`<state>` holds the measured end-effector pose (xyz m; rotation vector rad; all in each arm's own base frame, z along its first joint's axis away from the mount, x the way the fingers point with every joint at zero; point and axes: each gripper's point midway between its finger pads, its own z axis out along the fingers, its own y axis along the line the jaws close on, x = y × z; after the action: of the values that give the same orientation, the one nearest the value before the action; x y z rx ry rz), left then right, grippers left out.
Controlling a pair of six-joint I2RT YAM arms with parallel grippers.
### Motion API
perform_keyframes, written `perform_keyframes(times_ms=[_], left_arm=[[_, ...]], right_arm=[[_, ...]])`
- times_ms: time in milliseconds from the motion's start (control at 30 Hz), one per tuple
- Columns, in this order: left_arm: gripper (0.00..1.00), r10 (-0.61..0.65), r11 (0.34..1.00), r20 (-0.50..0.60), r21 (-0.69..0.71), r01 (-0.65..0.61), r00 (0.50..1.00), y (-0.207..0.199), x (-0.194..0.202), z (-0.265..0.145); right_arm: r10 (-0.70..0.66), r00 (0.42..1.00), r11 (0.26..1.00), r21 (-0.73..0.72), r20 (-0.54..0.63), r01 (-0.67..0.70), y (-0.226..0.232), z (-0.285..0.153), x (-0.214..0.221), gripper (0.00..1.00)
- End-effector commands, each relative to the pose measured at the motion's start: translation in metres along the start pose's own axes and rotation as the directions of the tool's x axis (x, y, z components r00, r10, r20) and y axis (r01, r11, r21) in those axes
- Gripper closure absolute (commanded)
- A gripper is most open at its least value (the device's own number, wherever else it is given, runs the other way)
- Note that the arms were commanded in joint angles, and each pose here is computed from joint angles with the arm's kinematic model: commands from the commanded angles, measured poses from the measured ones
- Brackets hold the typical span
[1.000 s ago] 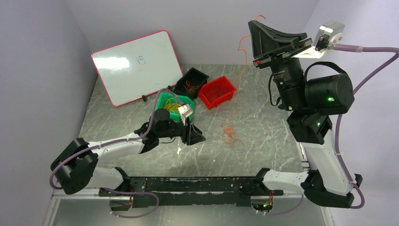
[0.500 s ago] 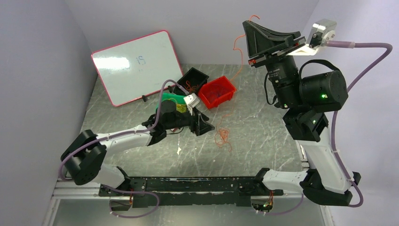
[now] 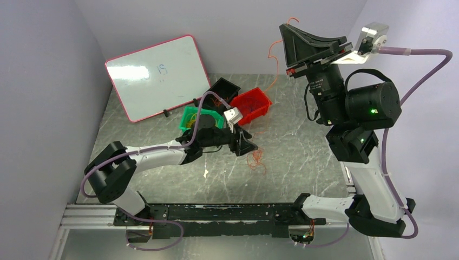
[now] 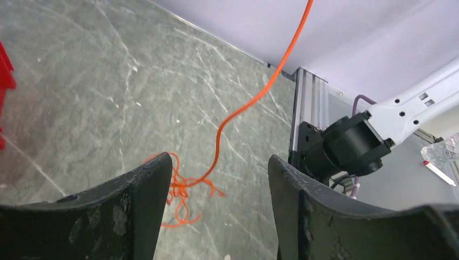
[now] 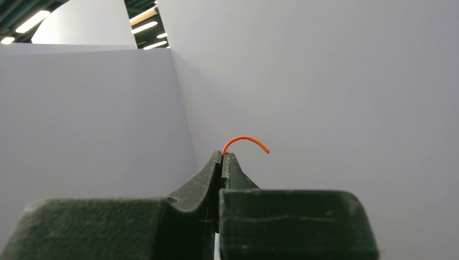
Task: Untangle the cables
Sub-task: Untie the cable.
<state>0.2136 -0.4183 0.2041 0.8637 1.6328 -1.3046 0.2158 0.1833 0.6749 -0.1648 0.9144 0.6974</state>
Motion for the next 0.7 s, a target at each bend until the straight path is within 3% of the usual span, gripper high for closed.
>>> perform_keyframes(times_ms=[0,100,167,433,667], left_arm=[[0.30,0.078,0.997,0.079,-0.006,-0.078,0.994,0.002,-0.028,0.014],[0.33,0.089,0.996,0.079,-0.014,-0.088,0.993,0.006,-0.031,0.022],[0.40,0.097,0.995,0.081,-0.023,-0.095,0.992,0.008,-0.036,0.025],[0.92,0.114,0.993,0.086,-0.051,-0.110,0.990,0.002,-0.051,0.014],[0.93,0.141,0.985,0.099,-0.116,-0.130,0.985,-0.010,-0.084,-0.012]], right_arm=[[0.026,0.999,1.000,-0.016,0.035,-0.025,0.003,-0.003,-0.013,1.00],[0.030,0.999,0.999,-0.016,0.029,-0.029,0.003,-0.005,-0.011,1.00],[0.031,0.999,0.999,-0.013,0.024,-0.031,0.003,-0.006,-0.010,1.00],[0.031,0.999,0.998,0.056,0.007,-0.031,-0.012,-0.016,0.000,1.00],[0.107,0.991,0.968,0.233,-0.075,-0.087,-0.037,-0.020,0.035,1.00]])
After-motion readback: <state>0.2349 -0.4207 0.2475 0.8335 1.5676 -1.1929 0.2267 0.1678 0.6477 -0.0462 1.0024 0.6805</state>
